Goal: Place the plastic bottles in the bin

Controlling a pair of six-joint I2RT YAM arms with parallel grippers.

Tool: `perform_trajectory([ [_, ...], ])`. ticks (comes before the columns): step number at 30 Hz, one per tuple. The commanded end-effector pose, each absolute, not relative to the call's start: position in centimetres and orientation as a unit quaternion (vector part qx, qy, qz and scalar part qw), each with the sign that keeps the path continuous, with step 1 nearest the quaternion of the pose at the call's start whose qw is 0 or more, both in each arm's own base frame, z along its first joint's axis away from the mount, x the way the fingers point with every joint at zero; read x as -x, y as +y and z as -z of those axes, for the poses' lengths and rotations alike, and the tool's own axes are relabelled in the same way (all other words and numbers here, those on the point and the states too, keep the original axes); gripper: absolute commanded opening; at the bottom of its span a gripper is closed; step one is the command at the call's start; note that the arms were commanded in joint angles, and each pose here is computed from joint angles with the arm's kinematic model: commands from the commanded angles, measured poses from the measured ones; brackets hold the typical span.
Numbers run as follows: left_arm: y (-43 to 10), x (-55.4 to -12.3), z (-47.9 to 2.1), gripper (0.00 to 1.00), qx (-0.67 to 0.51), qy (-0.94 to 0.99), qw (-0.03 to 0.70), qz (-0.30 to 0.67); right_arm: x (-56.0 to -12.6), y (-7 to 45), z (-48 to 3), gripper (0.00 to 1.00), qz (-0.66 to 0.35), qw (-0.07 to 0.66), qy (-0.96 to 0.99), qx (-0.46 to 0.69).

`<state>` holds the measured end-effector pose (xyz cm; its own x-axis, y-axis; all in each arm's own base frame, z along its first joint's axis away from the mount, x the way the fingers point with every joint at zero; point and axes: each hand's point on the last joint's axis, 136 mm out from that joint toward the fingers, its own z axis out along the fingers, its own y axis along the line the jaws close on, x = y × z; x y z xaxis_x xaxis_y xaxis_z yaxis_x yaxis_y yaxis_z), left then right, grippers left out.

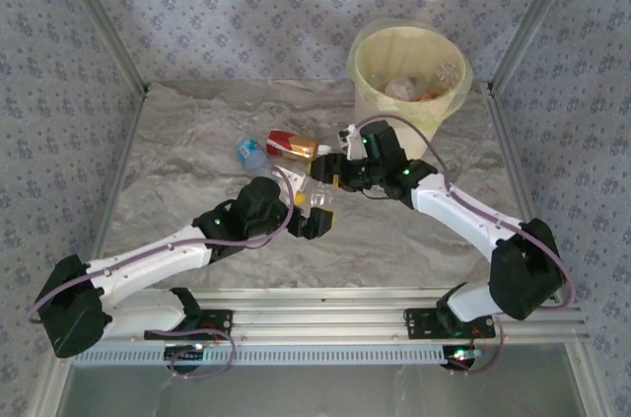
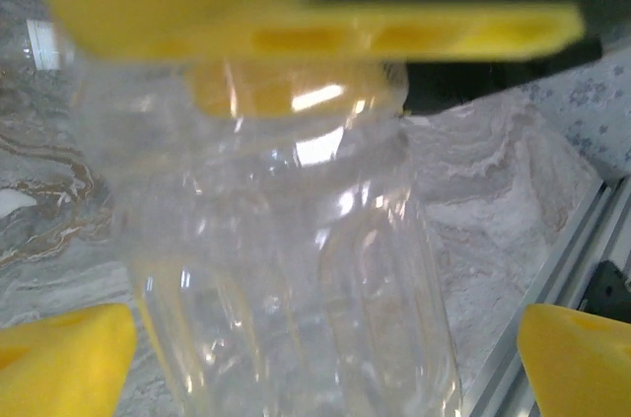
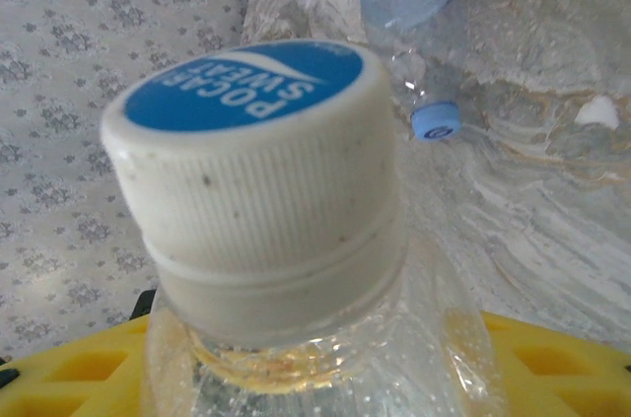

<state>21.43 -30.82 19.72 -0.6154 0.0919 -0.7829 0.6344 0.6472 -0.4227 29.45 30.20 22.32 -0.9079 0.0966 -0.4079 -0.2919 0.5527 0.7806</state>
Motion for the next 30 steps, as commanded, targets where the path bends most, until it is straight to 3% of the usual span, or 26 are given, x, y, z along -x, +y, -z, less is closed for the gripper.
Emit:
perform_trajectory([
  [1,-31.3,-21.3,-23.9,1.00,-0.229,0.797,0.410,0.381,-30.8,27.9,-27.9,0.64,-0.456,0.282,0.840,0.082],
  [11,-29.5,-20.7,-26.9,0.99,-0.248,0.784,0.443,0.358,-36.9,20.1,-41.3,0.64,-0.396,0.470,0.785,0.081],
  [17,-26.9,-22.1,-27.4,1.00,-0.193,0.813,0.434,0.337,-41.9,16.0,-46.2,0.64,-0.335,0.541,0.770,0.043],
  [30,-19.9,-26.0,-24.1,1.00,-0.031,0.887,0.375,0.266,-51.4,13.3,-42.8,0.65,-0.195,0.536,0.821,0.021],
])
